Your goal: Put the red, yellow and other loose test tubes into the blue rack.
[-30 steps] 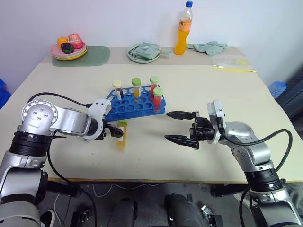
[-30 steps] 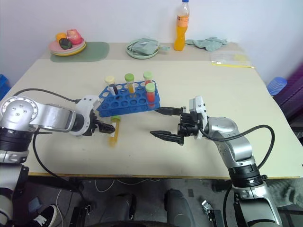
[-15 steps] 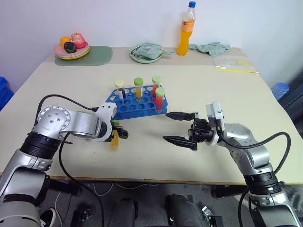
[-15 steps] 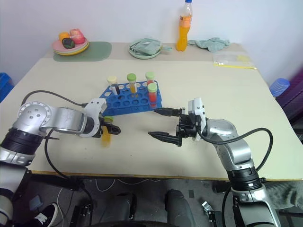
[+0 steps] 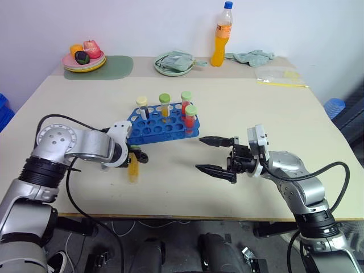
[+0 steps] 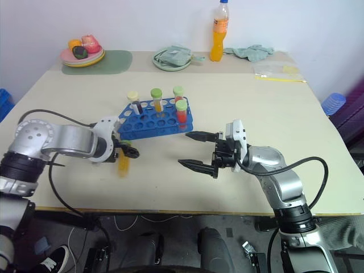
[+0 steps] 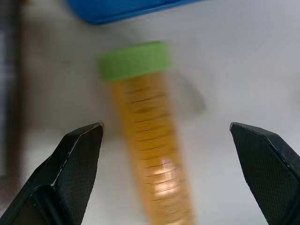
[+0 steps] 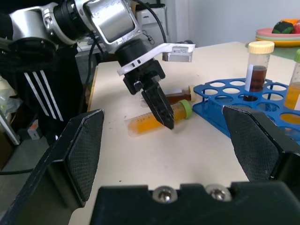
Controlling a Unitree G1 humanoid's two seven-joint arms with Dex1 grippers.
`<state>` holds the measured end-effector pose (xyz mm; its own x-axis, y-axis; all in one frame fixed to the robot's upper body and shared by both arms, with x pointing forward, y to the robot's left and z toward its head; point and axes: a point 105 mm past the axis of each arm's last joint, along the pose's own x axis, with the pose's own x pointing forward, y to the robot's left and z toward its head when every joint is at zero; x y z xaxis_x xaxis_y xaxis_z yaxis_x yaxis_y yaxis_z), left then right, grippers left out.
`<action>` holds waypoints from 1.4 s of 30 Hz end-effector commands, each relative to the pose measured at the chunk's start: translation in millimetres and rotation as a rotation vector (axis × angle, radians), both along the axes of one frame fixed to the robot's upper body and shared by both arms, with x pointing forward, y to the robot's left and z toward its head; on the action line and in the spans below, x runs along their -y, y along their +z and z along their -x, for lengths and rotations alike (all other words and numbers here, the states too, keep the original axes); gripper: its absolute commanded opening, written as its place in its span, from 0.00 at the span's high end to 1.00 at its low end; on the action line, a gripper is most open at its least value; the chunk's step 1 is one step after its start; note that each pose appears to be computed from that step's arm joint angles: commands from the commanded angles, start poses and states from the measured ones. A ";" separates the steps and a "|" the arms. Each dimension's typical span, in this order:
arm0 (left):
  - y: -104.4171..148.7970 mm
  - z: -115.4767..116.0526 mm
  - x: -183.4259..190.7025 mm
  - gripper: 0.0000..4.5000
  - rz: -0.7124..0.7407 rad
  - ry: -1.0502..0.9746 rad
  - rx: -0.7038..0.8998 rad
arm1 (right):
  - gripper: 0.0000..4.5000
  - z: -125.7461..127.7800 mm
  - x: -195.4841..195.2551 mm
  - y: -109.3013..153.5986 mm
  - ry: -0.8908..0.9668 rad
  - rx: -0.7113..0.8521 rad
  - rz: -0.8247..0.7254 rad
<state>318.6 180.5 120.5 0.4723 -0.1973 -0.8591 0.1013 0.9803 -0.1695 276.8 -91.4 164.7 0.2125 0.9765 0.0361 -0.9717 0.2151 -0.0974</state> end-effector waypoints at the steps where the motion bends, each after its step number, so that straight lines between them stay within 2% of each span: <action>1: 10.8 -3.9 -0.7 0.00 -0.001 -0.009 0.025 | 0.02 4.4 -4.3 9.7 0.017 0.042 -0.014; 7: 3.0 -3.9 -1.7 0.00 0.002 0.018 0.002 | 0.02 3.9 -4.9 10.7 0.013 0.048 -0.017; 10: -3.3 -1.7 0.5 0.19 0.021 0.027 -0.007 | 0.00 4.5 -6.3 12.4 0.015 0.052 -0.019; 15: -6.7 -1.0 1.4 0.72 0.028 0.043 -0.008 | 0.00 3.9 -5.6 12.9 0.014 0.055 -0.015; 16: -5.9 -1.4 2.9 0.80 0.034 0.036 -0.007 | 0.00 3.6 -5.6 13.1 0.013 0.056 -0.014; 25: 8.4 -1.8 5.3 0.80 0.064 0.048 0.082 | 0.00 0.9 -4.1 12.6 0.004 0.062 -0.006; 28: 10.5 9.9 0.0 0.80 0.053 0.018 0.118 | 0.00 -0.1 -3.7 12.6 0.002 0.062 -0.006; 32: 26.0 28.4 4.2 0.80 0.005 -0.167 0.195 | 0.00 -1.7 -3.4 11.3 0.003 0.061 0.000; 37: 50.4 30.9 22.6 0.80 -0.075 -0.372 0.433 | 0.00 -3.6 -4.1 13.3 0.011 0.063 -0.002; 40: 70.9 17.9 31.2 0.80 -0.047 -0.395 0.694 | 0.00 -4.0 -3.8 13.1 0.014 0.065 0.001; 42: 82.6 9.3 29.3 0.80 -0.105 -0.429 0.854 | 0.00 -4.4 -3.3 13.4 0.012 0.066 0.001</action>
